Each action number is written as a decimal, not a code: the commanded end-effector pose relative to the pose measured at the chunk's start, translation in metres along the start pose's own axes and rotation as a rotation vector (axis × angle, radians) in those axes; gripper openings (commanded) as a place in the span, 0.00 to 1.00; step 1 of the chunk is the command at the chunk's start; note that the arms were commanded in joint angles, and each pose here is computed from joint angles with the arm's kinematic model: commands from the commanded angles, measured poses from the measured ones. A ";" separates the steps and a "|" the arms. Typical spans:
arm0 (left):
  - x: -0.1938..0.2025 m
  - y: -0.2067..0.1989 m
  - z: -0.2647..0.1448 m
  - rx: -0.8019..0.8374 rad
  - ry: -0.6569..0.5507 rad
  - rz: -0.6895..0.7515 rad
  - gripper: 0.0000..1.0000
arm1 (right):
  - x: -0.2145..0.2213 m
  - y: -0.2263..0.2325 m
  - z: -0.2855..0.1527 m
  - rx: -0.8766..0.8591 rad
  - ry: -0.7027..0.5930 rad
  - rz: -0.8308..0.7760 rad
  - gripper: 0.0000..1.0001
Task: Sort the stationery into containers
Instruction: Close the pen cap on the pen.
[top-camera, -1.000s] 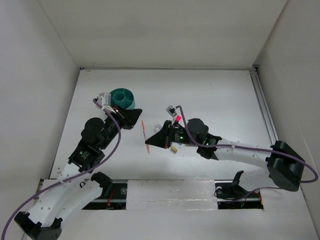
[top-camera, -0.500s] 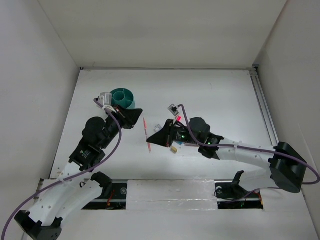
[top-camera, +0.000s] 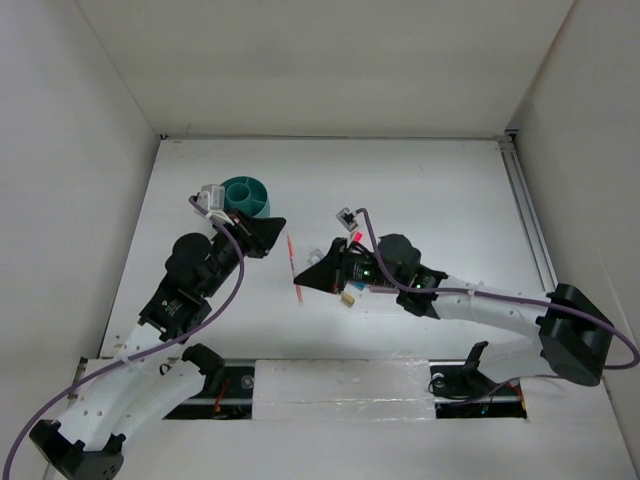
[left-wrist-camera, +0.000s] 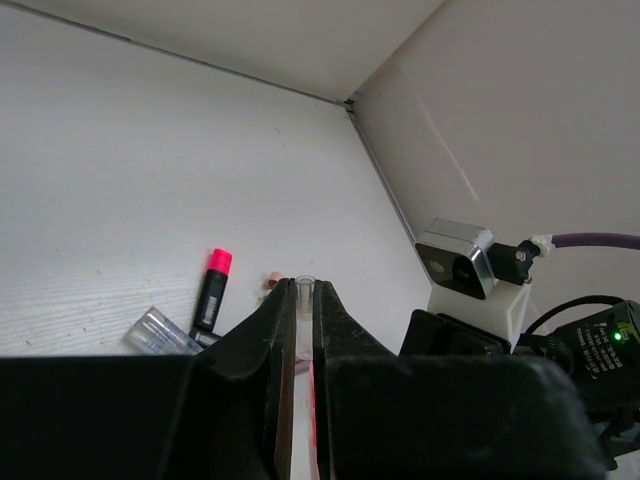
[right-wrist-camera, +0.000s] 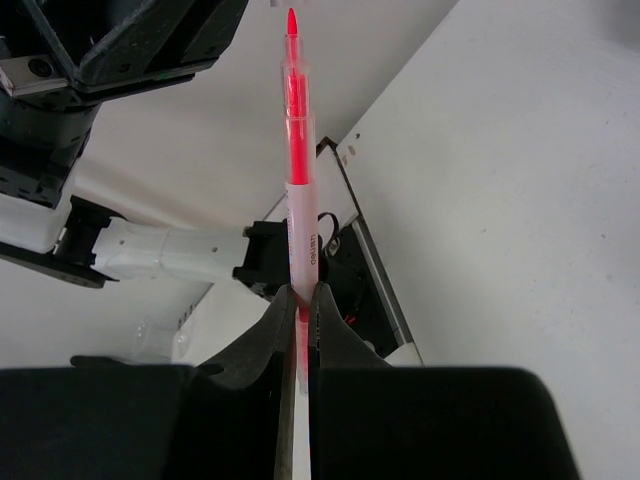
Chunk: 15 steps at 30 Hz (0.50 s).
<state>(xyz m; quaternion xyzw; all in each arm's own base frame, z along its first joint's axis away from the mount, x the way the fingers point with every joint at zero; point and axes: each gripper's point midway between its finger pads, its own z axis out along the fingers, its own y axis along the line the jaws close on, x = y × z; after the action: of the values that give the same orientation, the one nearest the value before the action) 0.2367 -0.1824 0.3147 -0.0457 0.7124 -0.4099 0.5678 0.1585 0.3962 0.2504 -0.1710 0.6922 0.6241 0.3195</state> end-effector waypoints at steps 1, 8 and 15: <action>-0.003 -0.007 0.001 0.041 -0.019 0.017 0.00 | -0.021 0.019 0.004 -0.060 -0.037 -0.045 0.00; -0.001 -0.006 0.003 0.036 -0.012 0.017 0.00 | -0.018 0.016 0.008 -0.060 -0.020 -0.041 0.00; 0.000 -0.007 0.002 0.043 -0.006 0.017 0.00 | -0.018 0.016 0.008 -0.060 -0.020 -0.041 0.00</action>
<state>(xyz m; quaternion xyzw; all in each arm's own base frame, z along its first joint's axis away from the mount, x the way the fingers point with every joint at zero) 0.2382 -0.1848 0.3077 -0.0436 0.7193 -0.4077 0.5607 0.1607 0.3990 0.2454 -0.1754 0.6972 0.6224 0.3096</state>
